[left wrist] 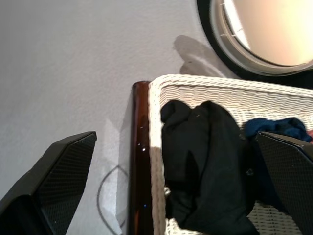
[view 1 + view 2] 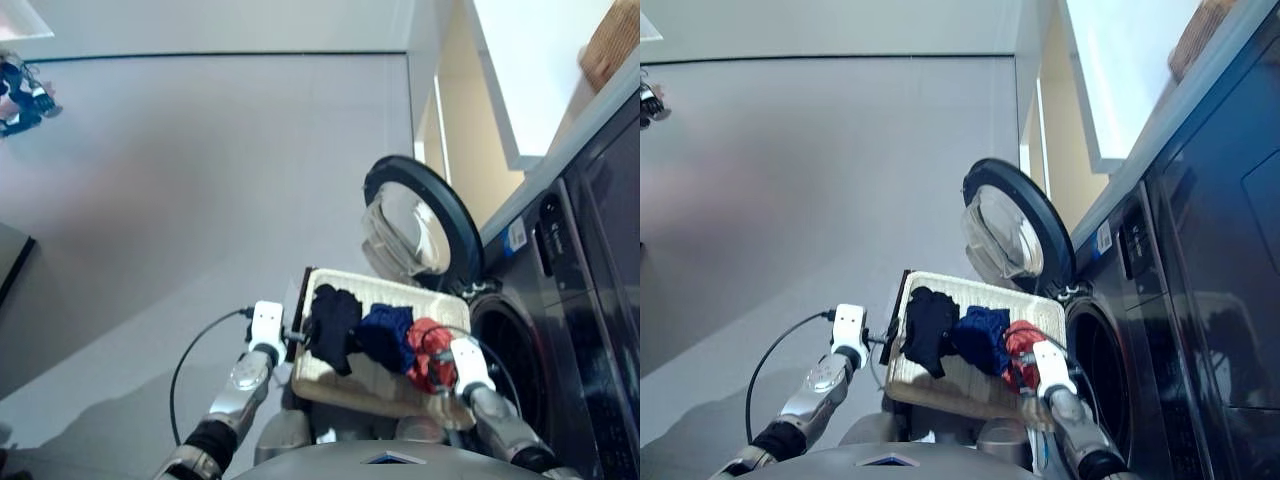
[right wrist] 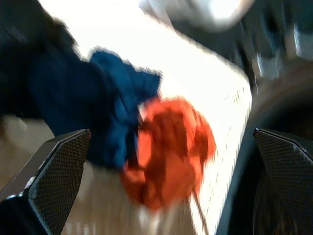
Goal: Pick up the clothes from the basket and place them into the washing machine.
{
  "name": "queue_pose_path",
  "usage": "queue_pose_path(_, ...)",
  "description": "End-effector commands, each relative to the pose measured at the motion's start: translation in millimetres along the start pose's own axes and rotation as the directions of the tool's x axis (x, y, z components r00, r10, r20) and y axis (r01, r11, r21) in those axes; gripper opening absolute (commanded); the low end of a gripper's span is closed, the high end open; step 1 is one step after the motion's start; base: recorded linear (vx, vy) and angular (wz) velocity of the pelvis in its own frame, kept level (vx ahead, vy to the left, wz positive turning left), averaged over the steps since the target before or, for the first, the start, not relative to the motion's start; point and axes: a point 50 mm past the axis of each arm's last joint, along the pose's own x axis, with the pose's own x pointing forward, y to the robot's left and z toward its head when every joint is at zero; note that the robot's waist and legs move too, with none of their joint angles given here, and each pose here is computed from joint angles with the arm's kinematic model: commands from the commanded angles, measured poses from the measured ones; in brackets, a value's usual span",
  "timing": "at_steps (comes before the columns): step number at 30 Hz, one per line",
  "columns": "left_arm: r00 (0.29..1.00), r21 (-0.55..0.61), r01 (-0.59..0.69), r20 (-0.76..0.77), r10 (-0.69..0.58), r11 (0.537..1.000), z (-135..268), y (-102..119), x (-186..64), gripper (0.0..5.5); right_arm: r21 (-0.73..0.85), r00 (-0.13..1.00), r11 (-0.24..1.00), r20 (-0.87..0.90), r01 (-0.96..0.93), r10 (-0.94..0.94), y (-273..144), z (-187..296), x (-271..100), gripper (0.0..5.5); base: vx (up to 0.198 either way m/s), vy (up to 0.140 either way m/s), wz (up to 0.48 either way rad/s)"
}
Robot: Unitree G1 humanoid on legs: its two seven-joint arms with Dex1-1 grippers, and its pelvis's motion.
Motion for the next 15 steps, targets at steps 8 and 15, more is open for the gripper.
queue_pose_path(8,0.977,0.123,-0.029,0.215,0.002,0.992,64.7,-4.6,31.7,5.50,0.035,0.836,0.999,0.549,-0.037,0.012,13.4,141.2,10.6,5.50,0.000,0.000,0.000)
queue_pose_path(15,0.948,0.131,-0.069,0.319,0.023,0.989,97.9,-11.4,43.8,5.50,-0.032,0.645,0.994,0.758,-0.106,0.093,34.7,210.0,-7.4,5.50,-0.068,-0.035,0.037)
